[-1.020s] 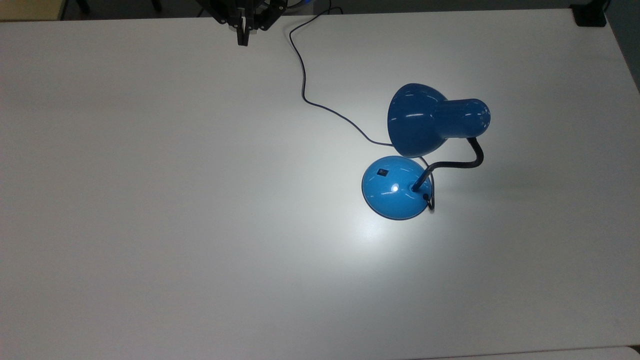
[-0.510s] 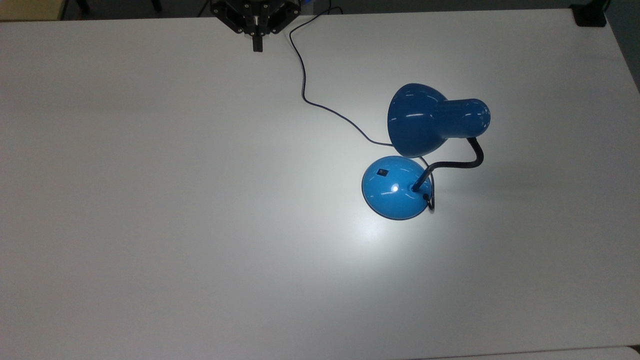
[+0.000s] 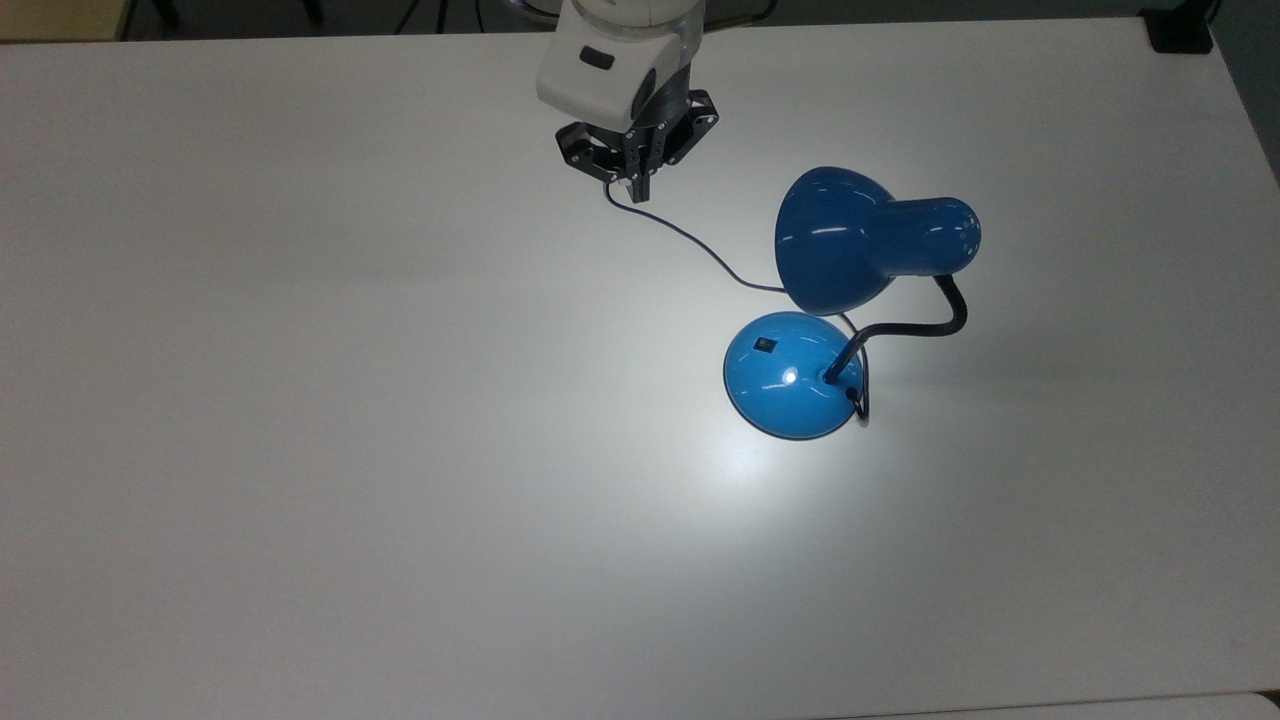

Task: Turn off the lamp
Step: 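Move the gripper toward the blue lamp base, above its switch, then lower the gripper onto the switch on the lamp base and press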

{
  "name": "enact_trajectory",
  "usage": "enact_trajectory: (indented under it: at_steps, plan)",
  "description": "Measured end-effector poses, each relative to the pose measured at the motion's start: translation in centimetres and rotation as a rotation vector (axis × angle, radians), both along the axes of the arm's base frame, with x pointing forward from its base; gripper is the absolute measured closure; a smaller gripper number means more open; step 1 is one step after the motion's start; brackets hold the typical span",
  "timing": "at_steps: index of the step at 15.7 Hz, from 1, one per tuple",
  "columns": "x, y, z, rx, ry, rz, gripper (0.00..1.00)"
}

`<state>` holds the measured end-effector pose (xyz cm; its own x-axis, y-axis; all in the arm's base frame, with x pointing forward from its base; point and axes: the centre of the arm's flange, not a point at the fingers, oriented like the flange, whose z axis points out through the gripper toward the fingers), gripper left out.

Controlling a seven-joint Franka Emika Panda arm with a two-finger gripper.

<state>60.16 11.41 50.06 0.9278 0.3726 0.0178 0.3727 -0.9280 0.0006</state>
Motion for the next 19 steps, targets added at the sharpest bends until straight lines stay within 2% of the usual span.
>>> enact_trajectory:
  at_steps: [3, 5, 10, 12, 15, 19]
  plan:
    - [0.0, 0.9, -2.4, 0.033, -0.004, 0.184, 0.99]
    - [0.3, 2.0, -4.2, 0.041, -0.016, 0.268, 0.99]
    - [1.5, 5.4, -9.3, 0.061, -0.093, 0.415, 0.99]
    - [1.8, 6.1, -11.1, 0.087, -0.15, 0.483, 0.99]
    - [1.8, 6.3, -13.1, 0.103, -0.22, 0.538, 0.99]
    - [1.8, 6.3, -14.0, 0.156, -0.246, 0.596, 0.99]
